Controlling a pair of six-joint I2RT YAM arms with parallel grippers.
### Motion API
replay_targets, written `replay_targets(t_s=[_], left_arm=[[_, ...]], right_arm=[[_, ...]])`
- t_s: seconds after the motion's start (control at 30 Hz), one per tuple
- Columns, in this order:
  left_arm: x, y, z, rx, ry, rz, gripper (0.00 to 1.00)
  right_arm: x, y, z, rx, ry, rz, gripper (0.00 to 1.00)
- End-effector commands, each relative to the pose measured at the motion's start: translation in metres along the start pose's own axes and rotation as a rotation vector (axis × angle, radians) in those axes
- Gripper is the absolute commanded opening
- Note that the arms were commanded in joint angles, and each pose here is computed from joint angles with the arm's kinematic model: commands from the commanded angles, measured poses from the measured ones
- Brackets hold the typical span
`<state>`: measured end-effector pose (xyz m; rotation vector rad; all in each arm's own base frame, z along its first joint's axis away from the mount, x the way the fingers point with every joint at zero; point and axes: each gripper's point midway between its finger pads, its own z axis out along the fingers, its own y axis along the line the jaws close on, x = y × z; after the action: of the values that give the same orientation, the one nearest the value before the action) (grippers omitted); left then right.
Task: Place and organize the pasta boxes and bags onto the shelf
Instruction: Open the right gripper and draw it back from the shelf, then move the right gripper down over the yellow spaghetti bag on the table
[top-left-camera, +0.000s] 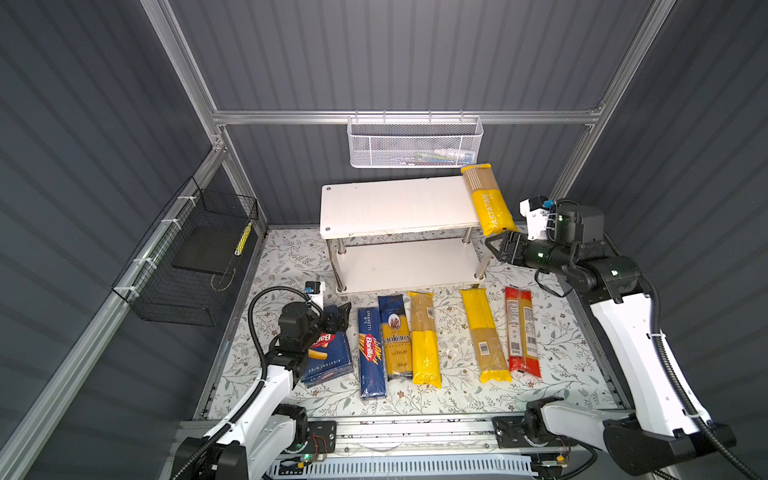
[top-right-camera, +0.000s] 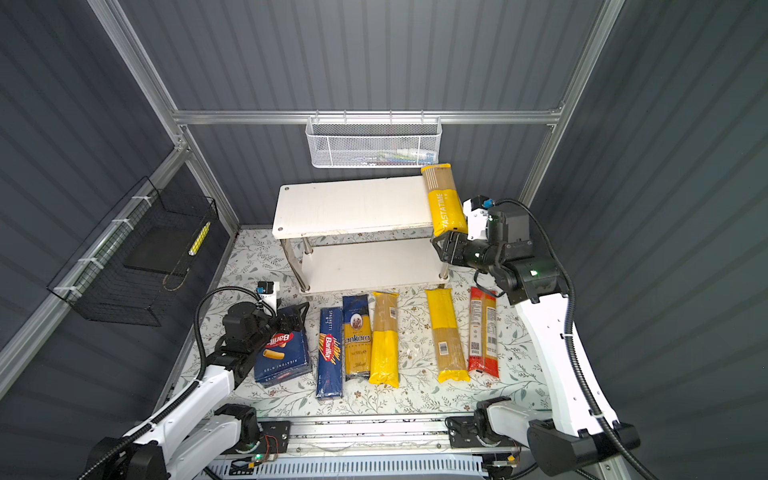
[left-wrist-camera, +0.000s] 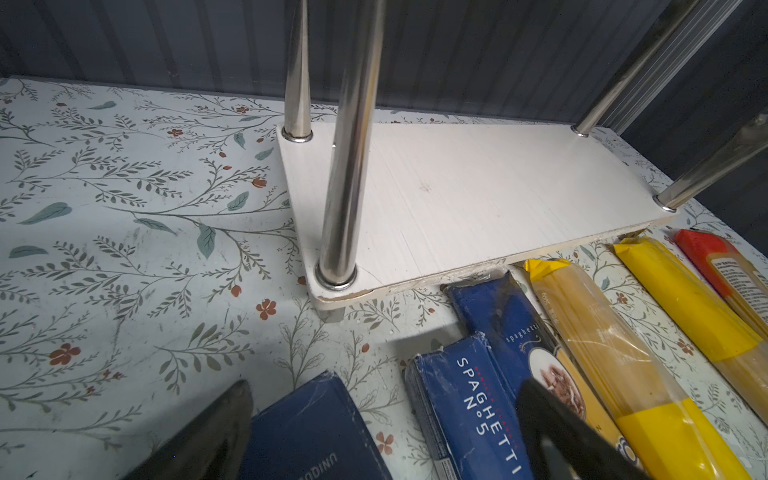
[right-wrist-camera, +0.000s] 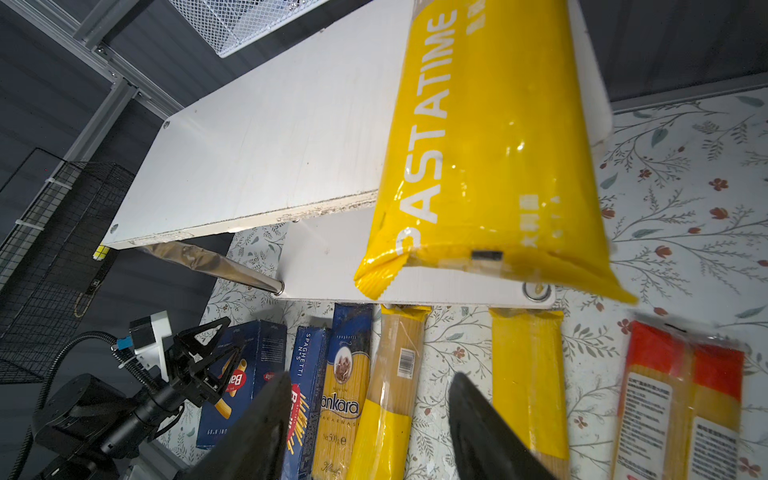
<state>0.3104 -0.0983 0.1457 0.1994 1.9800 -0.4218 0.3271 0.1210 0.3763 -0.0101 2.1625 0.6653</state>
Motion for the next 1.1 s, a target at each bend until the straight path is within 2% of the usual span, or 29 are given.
replay_targets(t_s=[0.0,0.37,0.57,0.8,0.93,1.0,1.07], left_arm=[[0.003,0.002,0.001,-0.008,0.013,0.0,0.99],[0.004,0.003,0.003,-0.009,0.026,-0.003,1.0],[0.004,0.004,0.006,-0.017,0.036,-0.008,1.0],[0.008,0.014,0.006,-0.074,0.064,-0.04,1.0],[0.01,0.022,0.005,-0.126,0.076,-0.066,1.0],[0.011,0.026,0.003,-0.15,0.076,-0.073,1.0],[0.011,0.031,0.002,-0.179,0.072,-0.082,1.0]], right_arm=[[-0.016,0.007,0.004,-0.028,-0.038,-0.028,0.62],[-0.03,0.001,0.031,-0.017,-0.027,-0.076,0.64],[-0.02,-0.004,0.027,0.007,-0.01,-0.126,0.66],[0.029,-0.007,0.002,0.031,0.002,-0.243,0.69],[0.061,0.016,-0.009,-0.077,-0.04,-0.269,0.71],[0.084,0.015,-0.003,-0.096,-0.024,-0.255,0.72],[0.11,0.001,0.008,-0.073,0.014,-0.187,0.72]])
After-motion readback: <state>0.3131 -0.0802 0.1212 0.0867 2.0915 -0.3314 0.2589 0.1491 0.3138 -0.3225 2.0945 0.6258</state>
